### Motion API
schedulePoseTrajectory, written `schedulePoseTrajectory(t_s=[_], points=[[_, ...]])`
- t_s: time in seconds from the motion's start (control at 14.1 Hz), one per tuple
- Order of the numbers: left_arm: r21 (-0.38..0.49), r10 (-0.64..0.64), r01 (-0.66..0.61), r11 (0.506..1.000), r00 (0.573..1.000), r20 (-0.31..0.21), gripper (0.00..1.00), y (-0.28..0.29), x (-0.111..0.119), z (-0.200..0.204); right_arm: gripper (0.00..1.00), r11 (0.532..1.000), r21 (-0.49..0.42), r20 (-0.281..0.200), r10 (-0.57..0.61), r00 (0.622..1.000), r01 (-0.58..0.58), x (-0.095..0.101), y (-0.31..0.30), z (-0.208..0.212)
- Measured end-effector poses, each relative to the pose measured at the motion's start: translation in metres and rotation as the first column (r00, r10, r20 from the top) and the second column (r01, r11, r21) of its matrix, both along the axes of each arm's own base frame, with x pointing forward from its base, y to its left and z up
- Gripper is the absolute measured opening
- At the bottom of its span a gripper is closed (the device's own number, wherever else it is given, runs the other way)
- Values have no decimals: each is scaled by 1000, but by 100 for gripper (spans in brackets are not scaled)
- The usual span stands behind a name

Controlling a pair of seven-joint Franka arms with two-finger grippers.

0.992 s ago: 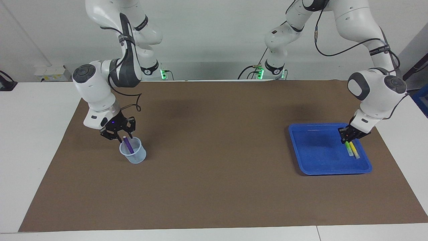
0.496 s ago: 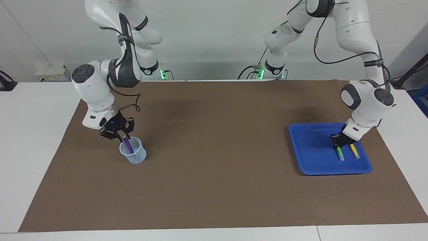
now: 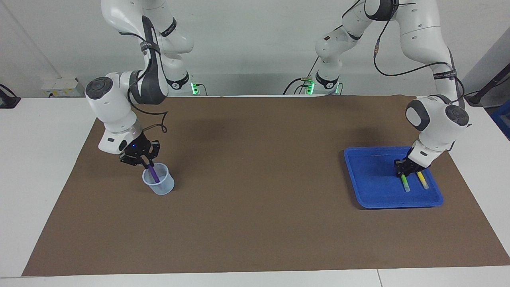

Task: Right arm passes pens to left for tray arrangement

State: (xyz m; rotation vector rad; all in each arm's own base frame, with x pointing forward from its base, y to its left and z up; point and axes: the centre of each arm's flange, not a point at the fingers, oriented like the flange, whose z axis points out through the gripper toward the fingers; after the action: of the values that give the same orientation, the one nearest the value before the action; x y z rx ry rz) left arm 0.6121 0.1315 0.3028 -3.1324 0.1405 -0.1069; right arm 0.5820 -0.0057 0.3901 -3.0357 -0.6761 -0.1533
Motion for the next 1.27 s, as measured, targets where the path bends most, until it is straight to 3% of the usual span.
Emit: schedulePoseTrajectory(t_s=[0.07, 0.21, 0.28, 0.57, 0.92, 1.13, 1.27], points=[[1, 0, 0, 1000, 1000, 0, 36, 1, 1, 3, 19, 1000, 0, 0, 0, 1000, 0, 0, 0, 0], [2, 1, -1, 1000, 1000, -10, 58, 2, 6, 13, 18, 1000, 0, 1, 0, 1000, 0, 0, 0, 0], [3, -1, 1, 1000, 1000, -17, 62, 1, 9, 20, 18, 1000, 0, 2, 0, 1000, 0, 0, 0, 1], [10, 3, -2, 1000, 999, -38, 62, -8, 29, 74, 18, 1000, 1, -14, 2, 1000, -2, 5, 0, 20], [-38, 174, -175, 984, 984, -40, 64, -63, 43, 122, 18, 1000, 6, -60, 9, 998, -9, 13, -2, 87], [-76, 328, -333, 940, 942, -75, 68, -108, 41, 144, 18, 1000, 12, -94, -22, 995, 23, 12, -2, 144], [-102, 438, -447, 889, 893, -103, 72, -150, 36, 159, 18, 991, 69, -109, -111, 988, 119, 10, 9, 175]])
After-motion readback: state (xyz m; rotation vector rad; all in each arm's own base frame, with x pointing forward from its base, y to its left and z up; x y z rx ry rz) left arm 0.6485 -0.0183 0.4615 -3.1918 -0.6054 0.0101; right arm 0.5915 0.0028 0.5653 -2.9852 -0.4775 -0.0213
